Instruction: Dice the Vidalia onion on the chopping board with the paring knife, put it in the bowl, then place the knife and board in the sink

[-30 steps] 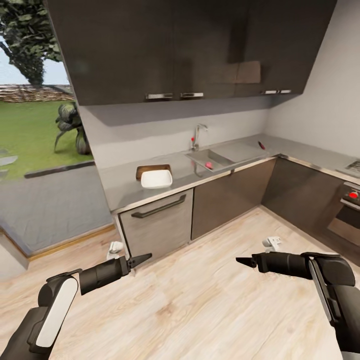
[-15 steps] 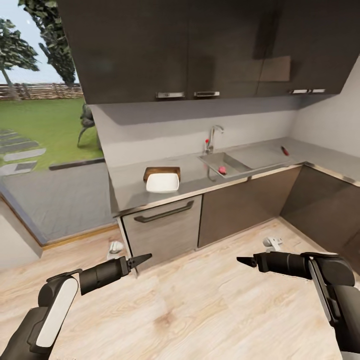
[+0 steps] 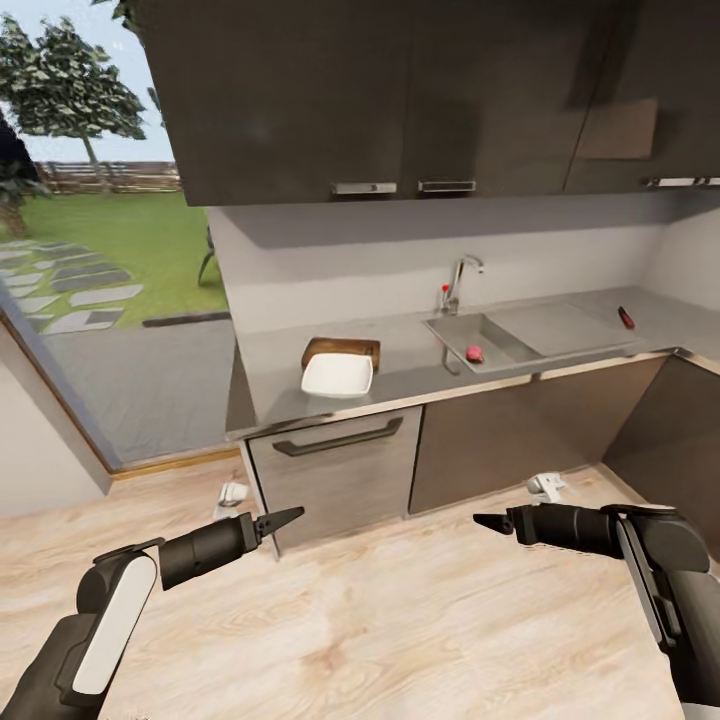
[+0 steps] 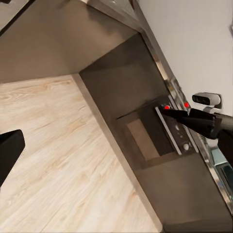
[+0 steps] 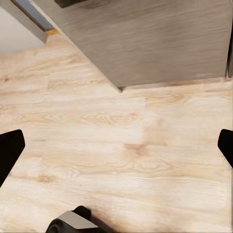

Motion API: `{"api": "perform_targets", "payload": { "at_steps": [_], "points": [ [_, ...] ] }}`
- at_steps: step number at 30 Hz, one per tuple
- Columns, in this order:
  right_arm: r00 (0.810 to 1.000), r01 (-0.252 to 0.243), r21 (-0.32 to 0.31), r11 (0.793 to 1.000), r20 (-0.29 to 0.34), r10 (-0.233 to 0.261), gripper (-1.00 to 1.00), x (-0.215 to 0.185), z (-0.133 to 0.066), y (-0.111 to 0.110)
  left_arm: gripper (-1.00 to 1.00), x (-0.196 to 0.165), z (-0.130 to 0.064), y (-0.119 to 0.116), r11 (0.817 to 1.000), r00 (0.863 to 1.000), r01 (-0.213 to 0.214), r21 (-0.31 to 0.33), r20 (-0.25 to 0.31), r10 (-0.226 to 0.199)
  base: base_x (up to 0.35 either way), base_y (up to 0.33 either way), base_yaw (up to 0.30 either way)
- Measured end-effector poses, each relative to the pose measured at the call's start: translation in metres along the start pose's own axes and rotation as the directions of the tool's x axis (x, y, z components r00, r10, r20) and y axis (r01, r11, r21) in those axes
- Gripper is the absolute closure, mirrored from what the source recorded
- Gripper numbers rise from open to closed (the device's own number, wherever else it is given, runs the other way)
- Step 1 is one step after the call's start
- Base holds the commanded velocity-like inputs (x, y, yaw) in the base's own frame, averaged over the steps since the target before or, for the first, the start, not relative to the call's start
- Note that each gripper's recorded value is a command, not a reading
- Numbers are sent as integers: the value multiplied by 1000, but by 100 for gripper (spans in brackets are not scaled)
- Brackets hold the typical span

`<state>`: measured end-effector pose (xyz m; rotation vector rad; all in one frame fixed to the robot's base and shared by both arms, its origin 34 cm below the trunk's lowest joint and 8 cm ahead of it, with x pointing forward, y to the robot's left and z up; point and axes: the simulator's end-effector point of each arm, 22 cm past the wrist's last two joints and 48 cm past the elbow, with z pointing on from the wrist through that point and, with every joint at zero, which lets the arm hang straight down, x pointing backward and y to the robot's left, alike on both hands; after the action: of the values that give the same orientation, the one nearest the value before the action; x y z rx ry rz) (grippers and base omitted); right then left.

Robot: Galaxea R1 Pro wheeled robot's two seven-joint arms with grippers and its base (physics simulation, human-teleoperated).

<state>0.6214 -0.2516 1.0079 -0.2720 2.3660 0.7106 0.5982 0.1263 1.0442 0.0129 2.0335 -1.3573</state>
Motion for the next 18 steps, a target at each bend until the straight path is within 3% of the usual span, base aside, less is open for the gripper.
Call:
{"api": "perform_targets", "payload": {
  "at_steps": [10,18],
  "points": [
    [1000,-3,2,1000,-5,3,-100,2,2,-2,-100,3,4,1,1000,1000,7,1,-2,-7,226,-283,252],
    [1000,-6,3,1000,-9,6,-100,4,3,-3,-100,4,5,2,1000,1000,12,2,-3,-12,226,-283,169]
  ]
}}
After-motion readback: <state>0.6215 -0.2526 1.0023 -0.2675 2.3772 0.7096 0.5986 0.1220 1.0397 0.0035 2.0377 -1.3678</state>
